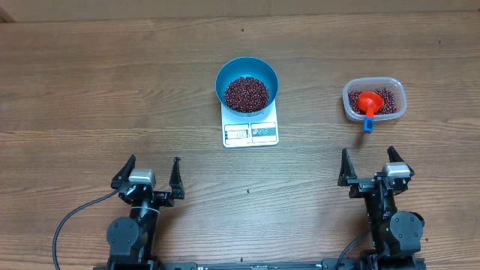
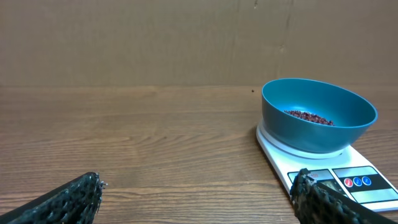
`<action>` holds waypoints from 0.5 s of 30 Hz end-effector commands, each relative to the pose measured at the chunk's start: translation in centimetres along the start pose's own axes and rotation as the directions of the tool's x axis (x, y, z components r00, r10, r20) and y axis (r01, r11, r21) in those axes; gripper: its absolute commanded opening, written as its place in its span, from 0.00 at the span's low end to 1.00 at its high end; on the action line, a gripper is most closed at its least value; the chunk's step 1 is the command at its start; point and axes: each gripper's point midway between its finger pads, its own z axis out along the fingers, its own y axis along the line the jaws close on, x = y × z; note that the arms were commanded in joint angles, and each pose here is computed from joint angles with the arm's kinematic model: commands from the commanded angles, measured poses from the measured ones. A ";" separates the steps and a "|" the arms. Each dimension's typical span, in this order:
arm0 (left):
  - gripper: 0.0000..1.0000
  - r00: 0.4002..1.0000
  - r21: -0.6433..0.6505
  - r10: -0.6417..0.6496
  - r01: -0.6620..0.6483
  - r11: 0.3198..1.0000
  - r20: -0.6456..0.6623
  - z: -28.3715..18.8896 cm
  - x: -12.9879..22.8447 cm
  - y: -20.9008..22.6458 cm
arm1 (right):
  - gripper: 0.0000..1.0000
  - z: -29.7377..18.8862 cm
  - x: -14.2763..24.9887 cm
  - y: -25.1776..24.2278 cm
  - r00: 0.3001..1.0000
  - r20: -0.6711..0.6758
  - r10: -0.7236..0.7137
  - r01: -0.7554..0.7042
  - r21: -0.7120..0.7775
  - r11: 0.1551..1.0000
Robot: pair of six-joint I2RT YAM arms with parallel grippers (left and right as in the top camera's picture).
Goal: Scoop item into bowl and weigh 150g on scale
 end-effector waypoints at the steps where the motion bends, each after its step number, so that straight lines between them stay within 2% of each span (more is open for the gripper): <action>1: 1.00 1.000 -0.005 0.023 -0.023 1.000 0.005 0.0 0.0 0.1 | 1.00 0.0 0.2 -0.2 1.000 0.003 0.023 -0.023 0.017 1.000; 15: 1.00 1.000 -0.005 0.023 -0.023 1.000 0.005 0.0 0.0 0.1 | 1.00 0.0 0.2 0.0 1.000 0.004 0.022 -0.022 0.004 1.000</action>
